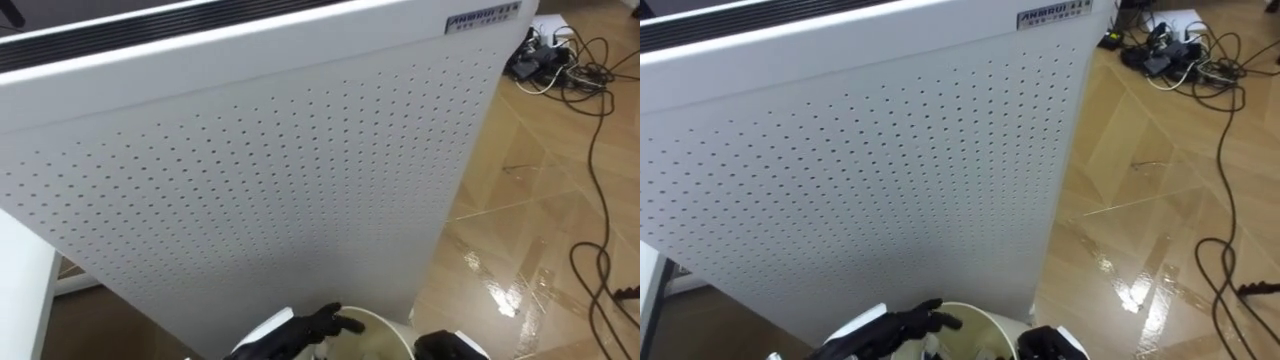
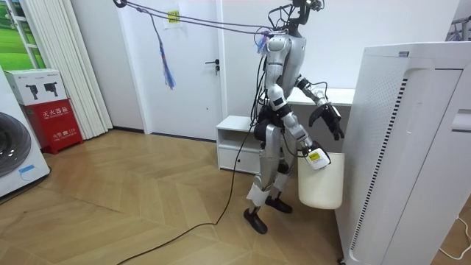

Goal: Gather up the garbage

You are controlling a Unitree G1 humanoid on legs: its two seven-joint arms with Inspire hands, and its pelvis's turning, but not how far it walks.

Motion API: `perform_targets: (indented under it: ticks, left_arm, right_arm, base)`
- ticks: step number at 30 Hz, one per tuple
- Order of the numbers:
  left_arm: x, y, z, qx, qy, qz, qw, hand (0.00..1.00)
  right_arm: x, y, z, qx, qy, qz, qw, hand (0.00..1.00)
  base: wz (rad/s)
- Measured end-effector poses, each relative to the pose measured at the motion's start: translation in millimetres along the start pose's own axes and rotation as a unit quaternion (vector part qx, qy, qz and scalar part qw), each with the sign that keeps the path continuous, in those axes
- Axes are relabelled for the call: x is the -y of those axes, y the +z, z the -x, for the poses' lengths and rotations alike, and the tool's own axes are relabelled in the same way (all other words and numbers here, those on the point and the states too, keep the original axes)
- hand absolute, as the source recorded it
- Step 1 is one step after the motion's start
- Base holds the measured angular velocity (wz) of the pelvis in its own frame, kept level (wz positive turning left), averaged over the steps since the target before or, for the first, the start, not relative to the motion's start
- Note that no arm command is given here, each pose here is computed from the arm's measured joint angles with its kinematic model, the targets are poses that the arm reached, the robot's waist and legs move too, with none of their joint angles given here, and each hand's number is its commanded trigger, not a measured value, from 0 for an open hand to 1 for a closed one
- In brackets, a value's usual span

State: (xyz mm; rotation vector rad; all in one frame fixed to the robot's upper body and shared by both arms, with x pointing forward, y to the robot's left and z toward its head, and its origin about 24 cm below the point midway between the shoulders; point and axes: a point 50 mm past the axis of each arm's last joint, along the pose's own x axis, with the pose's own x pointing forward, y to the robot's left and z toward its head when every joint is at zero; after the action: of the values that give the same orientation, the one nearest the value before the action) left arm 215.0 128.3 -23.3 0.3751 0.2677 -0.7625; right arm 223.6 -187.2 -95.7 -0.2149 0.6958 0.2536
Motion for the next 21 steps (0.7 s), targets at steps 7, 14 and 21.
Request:
perform_targets:
  ticks: [7,14,21]
  left_arm:
    - [14.3,-22.4,-2.2,-0.032,-0.008,0.064,0.997,0.00]
    - [39.3,-91.1,27.5,-0.154,0.023,0.193,0.969,0.00]
    - [70.1,-148.2,86.4,-0.266,0.135,0.313,0.902,0.00]
  right_arm:
    - [-2.8,-11.2,0.9,-0.021,0.000,-0.009,1.000,1.00]
    - [-0.1,-57.9,19.6,-0.089,-0.019,-0.038,0.995,1.00]
    - [-2.8,-112.8,50.4,-0.166,-0.049,-0.076,0.982,1.00]
  base:
    - [0.00]
    - [0.02]
    - [-0.01]
